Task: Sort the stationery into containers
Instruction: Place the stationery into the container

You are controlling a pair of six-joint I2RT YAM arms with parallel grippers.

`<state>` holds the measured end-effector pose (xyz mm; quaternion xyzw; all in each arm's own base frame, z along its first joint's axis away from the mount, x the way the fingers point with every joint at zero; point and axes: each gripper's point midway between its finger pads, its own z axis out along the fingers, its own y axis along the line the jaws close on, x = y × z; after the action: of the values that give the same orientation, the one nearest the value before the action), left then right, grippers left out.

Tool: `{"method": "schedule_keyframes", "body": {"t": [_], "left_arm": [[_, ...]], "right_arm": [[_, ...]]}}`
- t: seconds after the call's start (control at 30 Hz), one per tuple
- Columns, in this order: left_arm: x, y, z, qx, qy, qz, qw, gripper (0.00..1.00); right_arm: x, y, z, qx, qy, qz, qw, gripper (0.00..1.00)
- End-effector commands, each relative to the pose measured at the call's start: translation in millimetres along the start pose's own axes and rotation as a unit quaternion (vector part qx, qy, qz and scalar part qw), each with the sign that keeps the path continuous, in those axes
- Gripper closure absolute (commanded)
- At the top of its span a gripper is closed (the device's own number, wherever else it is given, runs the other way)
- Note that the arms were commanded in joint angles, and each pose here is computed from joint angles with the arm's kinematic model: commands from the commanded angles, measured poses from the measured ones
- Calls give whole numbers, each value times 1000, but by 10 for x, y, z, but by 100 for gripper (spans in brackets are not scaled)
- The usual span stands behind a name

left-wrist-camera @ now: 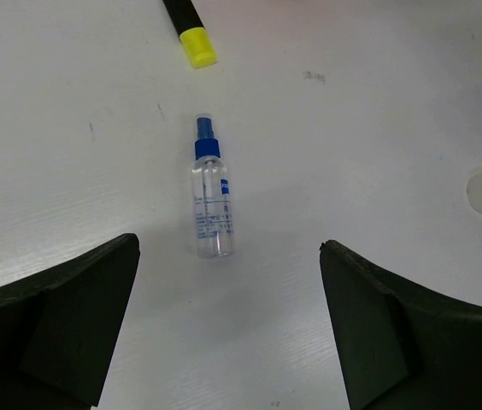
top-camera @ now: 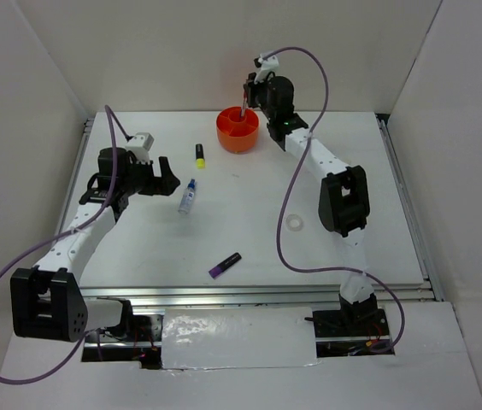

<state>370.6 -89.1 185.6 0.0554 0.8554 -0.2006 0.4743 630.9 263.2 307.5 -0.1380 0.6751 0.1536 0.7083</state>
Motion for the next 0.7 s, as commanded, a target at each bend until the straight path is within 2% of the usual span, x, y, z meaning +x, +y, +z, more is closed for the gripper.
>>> {"method": "schedule_keyframes", "body": {"t": [0.0,0.37,0.67], "left_arm": [[-203,-10,35,1,-30,20,999,1],[-145,25,98,-1,-24,16,1000,1],[-140,78,153,-12,-15,12,1000,1]], "right_arm": [[-793,108,48,21,-133,12,991,100],[-455,27,176,50,-124,-4,991,100],[-55,52,245,37,-80,8,996,100]]}}
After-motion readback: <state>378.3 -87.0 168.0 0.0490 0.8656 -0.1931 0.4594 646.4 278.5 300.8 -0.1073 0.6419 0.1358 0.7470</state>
